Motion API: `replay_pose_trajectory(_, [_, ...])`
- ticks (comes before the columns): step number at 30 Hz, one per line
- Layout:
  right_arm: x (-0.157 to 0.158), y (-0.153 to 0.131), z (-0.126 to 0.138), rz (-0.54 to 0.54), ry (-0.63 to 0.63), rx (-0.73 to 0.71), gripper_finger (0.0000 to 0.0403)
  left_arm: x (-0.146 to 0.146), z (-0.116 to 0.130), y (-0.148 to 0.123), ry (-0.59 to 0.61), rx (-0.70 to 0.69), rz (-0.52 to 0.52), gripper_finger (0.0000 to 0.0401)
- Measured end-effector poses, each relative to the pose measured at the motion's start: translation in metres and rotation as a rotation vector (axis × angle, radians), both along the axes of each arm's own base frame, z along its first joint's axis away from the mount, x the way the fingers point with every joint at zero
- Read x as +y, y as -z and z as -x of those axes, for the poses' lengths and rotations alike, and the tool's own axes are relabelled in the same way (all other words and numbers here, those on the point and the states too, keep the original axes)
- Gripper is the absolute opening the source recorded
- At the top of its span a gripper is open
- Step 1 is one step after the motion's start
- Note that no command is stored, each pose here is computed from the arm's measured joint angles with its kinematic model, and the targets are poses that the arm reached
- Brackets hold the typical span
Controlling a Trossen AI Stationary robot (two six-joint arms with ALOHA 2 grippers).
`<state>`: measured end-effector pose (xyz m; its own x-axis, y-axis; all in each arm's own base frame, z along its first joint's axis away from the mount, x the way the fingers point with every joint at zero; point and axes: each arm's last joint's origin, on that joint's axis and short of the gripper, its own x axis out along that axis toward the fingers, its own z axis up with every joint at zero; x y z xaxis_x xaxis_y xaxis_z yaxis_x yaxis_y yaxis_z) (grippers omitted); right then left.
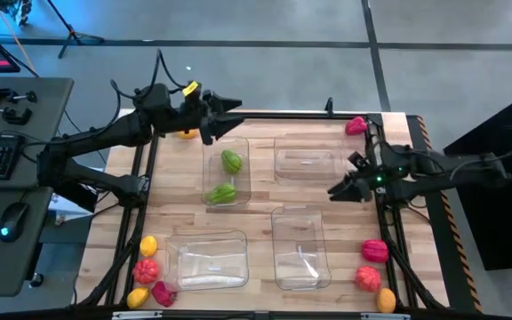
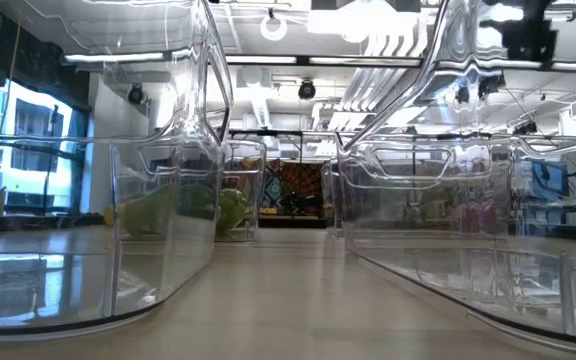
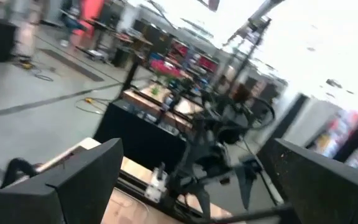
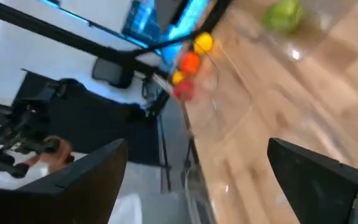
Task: Sort produce into baskets
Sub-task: Put the bottom right red bell pepper into the top right transparent bin
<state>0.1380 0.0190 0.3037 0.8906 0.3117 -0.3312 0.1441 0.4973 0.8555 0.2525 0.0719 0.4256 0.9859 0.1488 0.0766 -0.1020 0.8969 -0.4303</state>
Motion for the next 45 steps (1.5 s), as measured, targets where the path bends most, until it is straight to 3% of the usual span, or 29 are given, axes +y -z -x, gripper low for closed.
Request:
replay_pose_trajectory(6, [0.023,0.001,-0.017,0.051,-0.111,0.401,0.0376,-0.008,0.019,-0.002,0.158,0.07,-0.036,0.039])
replay_pose_trajectory(12, [0.05,0.011,-0.025,0.124,-0.243,0.854,0.0376,-0.018,0.049,-0.001,0.207,0.184,-0.125,0.039])
replay_pose_trajectory(18, [0.082,0.033,-0.028,0.134,-0.39,1.126,0.0376,-0.023,0.063,-0.002,0.236,0.212,-0.172,0.039])
replay_pose_trajectory(32, [0.132,0.087,-0.03,0.384,-0.514,1.445,0.0376,-0.025,0.066,-0.002,0.236,0.222,-0.131,0.039])
replay_pose_trajectory(40, [0.122,0.106,-0.007,0.396,-0.552,1.476,0.0376,-0.024,0.066,-0.004,0.228,0.198,-0.087,0.039])
replay_pose_trajectory(45, [0.118,0.11,-0.004,0.387,-0.585,1.41,0.0376,-0.024,0.066,-0.004,0.227,0.194,-0.064,0.039])
